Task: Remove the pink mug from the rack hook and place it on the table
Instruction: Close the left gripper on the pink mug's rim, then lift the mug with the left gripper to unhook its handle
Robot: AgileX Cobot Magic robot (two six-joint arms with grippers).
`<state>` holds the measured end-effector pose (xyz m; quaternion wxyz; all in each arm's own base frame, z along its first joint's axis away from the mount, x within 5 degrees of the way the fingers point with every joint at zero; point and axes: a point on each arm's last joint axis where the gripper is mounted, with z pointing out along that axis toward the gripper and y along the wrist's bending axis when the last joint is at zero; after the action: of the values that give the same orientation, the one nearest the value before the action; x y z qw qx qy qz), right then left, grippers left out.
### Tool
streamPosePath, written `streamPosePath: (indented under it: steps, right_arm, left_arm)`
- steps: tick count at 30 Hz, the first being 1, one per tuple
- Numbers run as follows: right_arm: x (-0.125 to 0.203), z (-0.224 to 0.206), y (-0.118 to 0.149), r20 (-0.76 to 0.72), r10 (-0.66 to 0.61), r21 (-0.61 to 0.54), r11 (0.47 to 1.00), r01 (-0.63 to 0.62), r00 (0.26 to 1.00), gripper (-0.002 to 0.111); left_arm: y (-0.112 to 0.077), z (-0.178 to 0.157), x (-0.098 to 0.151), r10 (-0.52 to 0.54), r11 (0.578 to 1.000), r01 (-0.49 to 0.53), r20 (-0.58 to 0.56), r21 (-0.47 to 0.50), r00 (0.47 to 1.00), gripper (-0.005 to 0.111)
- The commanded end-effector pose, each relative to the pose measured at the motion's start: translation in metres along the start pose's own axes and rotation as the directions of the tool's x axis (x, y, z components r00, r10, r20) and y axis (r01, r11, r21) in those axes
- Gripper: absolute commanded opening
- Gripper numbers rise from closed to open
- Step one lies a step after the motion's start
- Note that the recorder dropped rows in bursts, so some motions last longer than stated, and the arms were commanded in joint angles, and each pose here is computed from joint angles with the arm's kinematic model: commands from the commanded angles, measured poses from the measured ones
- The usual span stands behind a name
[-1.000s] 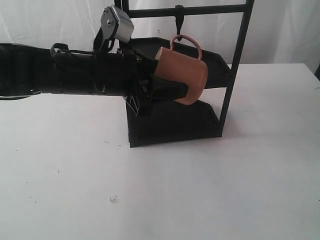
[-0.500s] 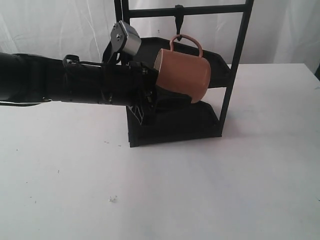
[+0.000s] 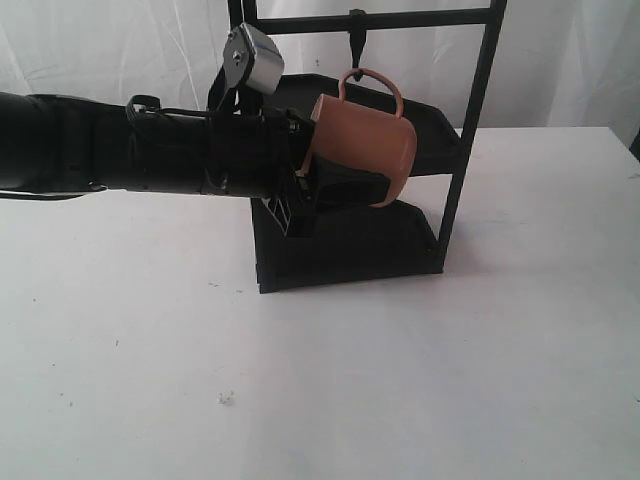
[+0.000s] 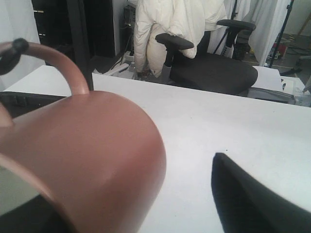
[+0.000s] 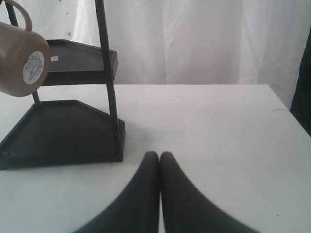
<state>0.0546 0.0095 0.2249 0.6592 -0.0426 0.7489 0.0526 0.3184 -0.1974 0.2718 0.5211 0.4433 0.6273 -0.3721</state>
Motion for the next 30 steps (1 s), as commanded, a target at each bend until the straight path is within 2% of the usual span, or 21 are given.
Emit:
streamPosePath:
  steps: [1,15,22,30]
  right_arm:
    - [-0.0003,0.0005,0.0000,0.007,0.008,-0.001,1.000,-0.008,1.000,0.000]
    - [-0.0003,0.0005,0.0000,0.007,0.008,-0.001,1.000,-0.008,1.000,0.000]
    - [-0.0003,0.0005,0.0000,0.007,0.008,-0.001,1.000,-0.008,1.000,0.000]
    - [-0.0003,0.0005,0.0000,0.007,0.008,-0.001,1.000,-0.008,1.000,0.000]
  left_arm:
    - [0.0002,-0.0004,-0.0059,0.097,0.995,-0.097,0.025,-0.009,0.995,0.066]
    - [0.0079,0.0057,-0.0022,0.063,0.998,-0.063,0.013,-0.021,0.998,0.065]
    - [0.0090,0.0057,-0.0015,0.045,0.998,-0.045,0.005,-0.033,0.999,0.045]
    - [0.0096,0.0057,-0.0012,0.045,0.998,-0.045,0.002,-0.038,0.999,0.011]
